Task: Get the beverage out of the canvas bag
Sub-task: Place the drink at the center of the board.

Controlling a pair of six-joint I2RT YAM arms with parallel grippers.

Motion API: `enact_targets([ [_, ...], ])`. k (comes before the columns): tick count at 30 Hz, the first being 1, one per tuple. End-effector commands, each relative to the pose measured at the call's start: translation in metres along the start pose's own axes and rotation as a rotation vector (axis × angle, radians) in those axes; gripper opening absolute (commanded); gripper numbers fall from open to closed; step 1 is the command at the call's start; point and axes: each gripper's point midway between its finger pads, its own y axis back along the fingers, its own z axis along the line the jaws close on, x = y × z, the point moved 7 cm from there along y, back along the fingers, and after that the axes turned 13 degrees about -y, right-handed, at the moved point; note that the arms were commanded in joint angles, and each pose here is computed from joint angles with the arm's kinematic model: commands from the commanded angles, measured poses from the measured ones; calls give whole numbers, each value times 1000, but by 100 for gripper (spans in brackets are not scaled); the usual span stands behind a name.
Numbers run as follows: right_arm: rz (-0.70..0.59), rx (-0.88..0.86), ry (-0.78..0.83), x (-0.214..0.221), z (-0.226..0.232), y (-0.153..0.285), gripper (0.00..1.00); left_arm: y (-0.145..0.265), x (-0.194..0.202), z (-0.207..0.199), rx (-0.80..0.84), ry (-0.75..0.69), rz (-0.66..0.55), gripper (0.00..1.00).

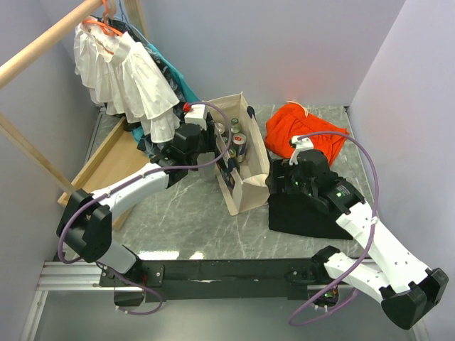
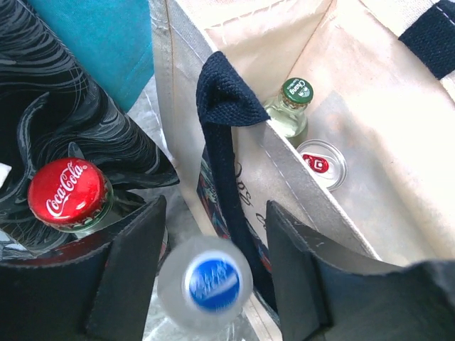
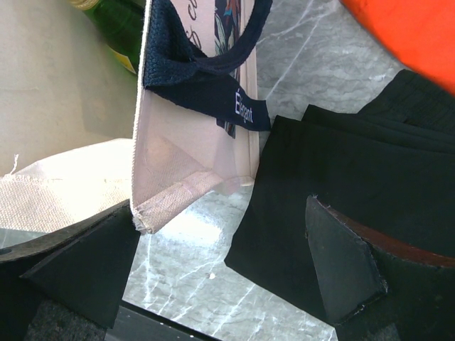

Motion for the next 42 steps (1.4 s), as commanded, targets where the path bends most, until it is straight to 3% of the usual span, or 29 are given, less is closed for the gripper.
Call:
enact_targets([
  [1,15,37,25,5,-6,2,100,9,-39,3,-7,60,-117,64],
  [10,10,28,20,3,-4,4,100,18,-45,5,-1,69,-125,69],
  [20,17,-2,17,3,-1,8,100,37,-68,2,77,68,-134,99],
  [25,34,-28,27,5,2,10,100,48,-86,-1,135,75,-150,96],
  [34,-95,-84,48,-20,10,40,100,70,-119,-8,254,61,-180,96],
  [42,-151,-112,95,-39,20,38,100,65,-130,-27,394,43,-101,96],
])
